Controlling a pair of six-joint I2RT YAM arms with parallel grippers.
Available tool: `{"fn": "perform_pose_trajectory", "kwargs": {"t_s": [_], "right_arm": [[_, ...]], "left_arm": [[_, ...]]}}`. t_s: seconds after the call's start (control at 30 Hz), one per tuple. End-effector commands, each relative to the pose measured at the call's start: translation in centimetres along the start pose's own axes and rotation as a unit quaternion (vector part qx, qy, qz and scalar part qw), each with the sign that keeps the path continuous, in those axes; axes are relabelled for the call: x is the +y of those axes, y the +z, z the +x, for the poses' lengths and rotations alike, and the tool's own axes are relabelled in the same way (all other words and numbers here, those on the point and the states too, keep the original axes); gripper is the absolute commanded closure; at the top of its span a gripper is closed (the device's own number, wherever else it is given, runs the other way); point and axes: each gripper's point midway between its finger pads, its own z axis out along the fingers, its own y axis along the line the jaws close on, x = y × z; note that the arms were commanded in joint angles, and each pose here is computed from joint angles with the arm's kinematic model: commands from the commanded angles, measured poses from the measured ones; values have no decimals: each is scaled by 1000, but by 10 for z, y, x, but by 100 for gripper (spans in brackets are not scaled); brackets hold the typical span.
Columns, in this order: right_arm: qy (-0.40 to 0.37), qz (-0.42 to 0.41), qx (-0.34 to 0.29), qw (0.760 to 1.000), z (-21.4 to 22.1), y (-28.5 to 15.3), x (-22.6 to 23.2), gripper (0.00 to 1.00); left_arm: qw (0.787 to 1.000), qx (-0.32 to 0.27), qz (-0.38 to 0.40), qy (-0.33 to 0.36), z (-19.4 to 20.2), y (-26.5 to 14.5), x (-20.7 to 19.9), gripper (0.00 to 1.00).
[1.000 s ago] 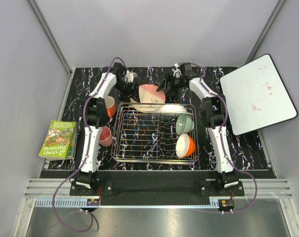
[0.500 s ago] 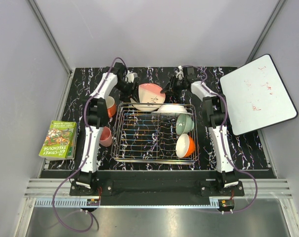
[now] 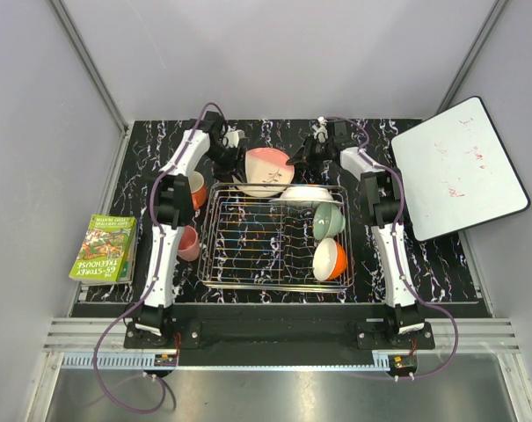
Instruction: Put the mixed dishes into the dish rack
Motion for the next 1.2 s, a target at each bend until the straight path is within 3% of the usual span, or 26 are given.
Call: {"fn": "perform_pose_trajectory", "kwargs": {"t_s": [0.0,0.07,0.17,0.27,0.3,0.4,0.6,0.67,0.7,0.8,0.9,0.97,1.0,1.07,1.1,1.17], "right_arm": [[25,-112,112,987,68,31,79,67],[34,-110,116,987,72,35,78,50],[39,-107,120,986,78,41,76,51],[44,-106,128,985,87,47,75,56],[46,-106,132,985,90,49,75,56],[50,-104,135,984,93,50,72,57],[49,-104,135,984,94,49,72,65],[45,-107,133,984,93,48,76,73],[43,-107,129,985,91,48,76,83],[33,-104,120,987,87,46,79,100],[28,-104,114,988,84,45,82,100],[25,-106,108,988,79,44,83,100],[25,-105,106,989,77,44,83,100],[21,-106,101,989,73,42,86,100],[20,-107,95,990,68,40,86,100],[16,-111,86,990,58,36,90,100]], "left_arm": [[992,2,97,75,0,70,-74,43],[992,4,98,80,2,73,-79,44],[992,8,98,83,5,77,-81,47],[992,17,101,80,11,81,-79,63],[991,17,101,81,11,80,-80,79],[992,18,95,82,12,79,-78,100],[992,17,92,84,13,78,-77,100],[992,17,93,84,12,78,-79,100],[992,17,93,84,12,78,-78,100],[992,13,91,90,11,73,-79,100],[992,7,81,92,9,66,-79,100],[992,2,74,103,7,60,-74,90],[992,-6,73,105,3,52,-75,66],[993,-12,57,102,1,42,-64,44],[993,-23,48,109,-4,31,-65,26],[993,-31,25,113,-7,17,-53,13]]}}
